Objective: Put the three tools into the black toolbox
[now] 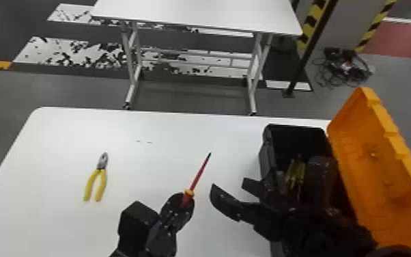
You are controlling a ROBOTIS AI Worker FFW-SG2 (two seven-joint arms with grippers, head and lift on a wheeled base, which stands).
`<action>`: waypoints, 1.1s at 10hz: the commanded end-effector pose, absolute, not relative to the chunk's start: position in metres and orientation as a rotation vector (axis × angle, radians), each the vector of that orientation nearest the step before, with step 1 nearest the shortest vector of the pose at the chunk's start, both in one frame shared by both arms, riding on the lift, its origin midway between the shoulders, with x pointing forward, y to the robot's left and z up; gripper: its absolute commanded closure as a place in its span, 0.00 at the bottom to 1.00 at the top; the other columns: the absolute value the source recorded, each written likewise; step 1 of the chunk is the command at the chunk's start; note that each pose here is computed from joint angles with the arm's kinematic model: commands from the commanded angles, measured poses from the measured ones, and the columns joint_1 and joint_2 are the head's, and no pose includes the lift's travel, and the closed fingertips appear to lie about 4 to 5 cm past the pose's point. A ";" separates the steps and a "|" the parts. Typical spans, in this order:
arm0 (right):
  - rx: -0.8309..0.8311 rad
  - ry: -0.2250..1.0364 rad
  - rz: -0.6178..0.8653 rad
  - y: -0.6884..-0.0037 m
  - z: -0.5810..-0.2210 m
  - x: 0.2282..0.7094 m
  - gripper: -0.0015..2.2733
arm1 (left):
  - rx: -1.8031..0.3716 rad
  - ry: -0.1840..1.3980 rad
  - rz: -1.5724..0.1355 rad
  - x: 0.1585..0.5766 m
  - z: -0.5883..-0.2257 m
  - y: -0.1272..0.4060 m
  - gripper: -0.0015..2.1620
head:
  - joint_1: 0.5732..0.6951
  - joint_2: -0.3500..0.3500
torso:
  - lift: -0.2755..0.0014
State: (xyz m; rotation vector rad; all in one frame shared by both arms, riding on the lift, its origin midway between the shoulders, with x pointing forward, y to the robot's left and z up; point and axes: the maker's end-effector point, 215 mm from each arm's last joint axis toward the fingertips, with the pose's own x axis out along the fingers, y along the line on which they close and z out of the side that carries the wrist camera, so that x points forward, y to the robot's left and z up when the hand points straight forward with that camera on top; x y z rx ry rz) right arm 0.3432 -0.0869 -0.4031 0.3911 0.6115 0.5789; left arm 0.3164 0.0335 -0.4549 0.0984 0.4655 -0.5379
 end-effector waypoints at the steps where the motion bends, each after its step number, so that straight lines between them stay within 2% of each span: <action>1: 0.384 0.610 0.595 -0.072 -0.401 0.343 0.04 | 0.089 0.466 -0.557 0.312 -0.453 0.018 0.79 | 1.00 0.37 | 0.81; 6: 0.380 0.606 0.613 -0.057 -0.399 0.344 0.05 | 0.105 0.453 -0.617 0.288 -0.450 -0.034 0.79 | 1.00 0.31 | 0.81; 7: 0.378 0.613 0.613 -0.058 -0.401 0.343 0.08 | 0.115 0.453 -0.624 0.285 -0.453 -0.038 0.79 | 1.00 0.28 | 0.81; 8: 0.379 0.614 0.614 -0.058 -0.401 0.343 0.25 | 0.115 0.455 -0.626 0.285 -0.454 -0.038 0.79 | 1.00 0.26 | 0.81; 9: 0.384 0.623 0.619 -0.057 -0.402 0.342 0.51 | 0.117 0.450 -0.620 0.286 -0.452 -0.037 0.79 | 1.00 0.25 | 0.81; 10: 0.384 0.620 0.622 -0.055 -0.400 0.344 0.47 | 0.119 0.445 -0.615 0.288 -0.450 -0.036 0.79 | 1.00 0.25 | 0.81; 11: 0.382 0.619 0.623 -0.053 -0.400 0.344 0.31 | 0.121 0.441 -0.612 0.288 -0.450 -0.035 0.79 | 1.00 0.25 | 0.81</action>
